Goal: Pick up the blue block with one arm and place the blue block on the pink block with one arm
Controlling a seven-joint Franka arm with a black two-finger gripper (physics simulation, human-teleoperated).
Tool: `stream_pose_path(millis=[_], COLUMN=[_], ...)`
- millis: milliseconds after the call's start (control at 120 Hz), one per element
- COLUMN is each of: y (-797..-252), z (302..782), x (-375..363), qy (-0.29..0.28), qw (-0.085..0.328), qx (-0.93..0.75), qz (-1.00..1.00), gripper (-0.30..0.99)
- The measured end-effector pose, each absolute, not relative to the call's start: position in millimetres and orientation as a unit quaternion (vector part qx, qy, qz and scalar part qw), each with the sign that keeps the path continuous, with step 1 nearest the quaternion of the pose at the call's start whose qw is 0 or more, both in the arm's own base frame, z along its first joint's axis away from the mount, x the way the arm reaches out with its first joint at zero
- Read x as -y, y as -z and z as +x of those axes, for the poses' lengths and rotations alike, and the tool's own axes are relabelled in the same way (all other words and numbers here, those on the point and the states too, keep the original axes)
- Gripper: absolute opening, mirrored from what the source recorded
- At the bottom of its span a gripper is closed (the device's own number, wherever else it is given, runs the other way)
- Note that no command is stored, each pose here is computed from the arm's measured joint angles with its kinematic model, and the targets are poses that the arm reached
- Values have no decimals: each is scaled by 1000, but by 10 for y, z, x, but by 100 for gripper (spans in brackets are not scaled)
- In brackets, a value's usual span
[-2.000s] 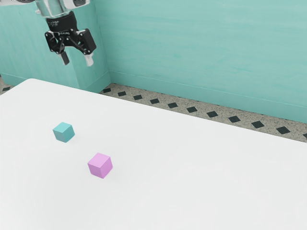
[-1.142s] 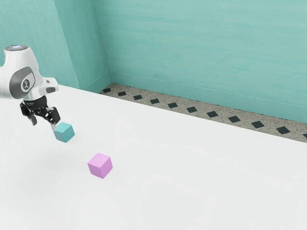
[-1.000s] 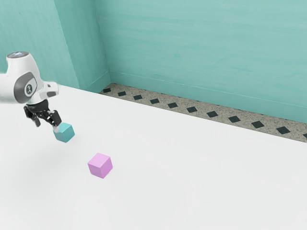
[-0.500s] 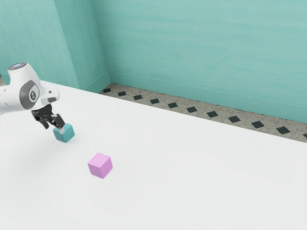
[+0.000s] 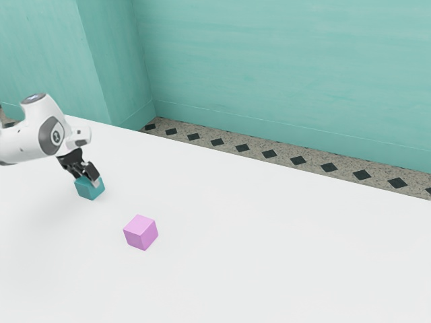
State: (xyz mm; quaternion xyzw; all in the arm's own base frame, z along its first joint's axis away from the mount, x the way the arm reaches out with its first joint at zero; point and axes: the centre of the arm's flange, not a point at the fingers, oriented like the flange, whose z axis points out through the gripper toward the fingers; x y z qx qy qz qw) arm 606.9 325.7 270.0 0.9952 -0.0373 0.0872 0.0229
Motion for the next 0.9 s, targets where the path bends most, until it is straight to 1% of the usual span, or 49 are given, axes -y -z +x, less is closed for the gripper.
stream_pose_path(millis=[167,242,400,517,592,725,825,900], y=[-2618,-2617,-2633,-2660,-2848,-3247,-3405,-3408], z=[6059,6059,6063,6093,6086,5718,5560,5512], x=[-3270,-3271,-3290,-3267,-3191,-2662,-2144,-1865], qy=[-84,-84,-87,-90,-90,-79,-83,-92], qw=[24,24,21,17,-1,-22,-24,-12], qx=[48,53,58,64,76,87,90,75], qz=[995,995,994,994,993,993,992,993], gripper=[65,59,42,37,35,36,36,36])
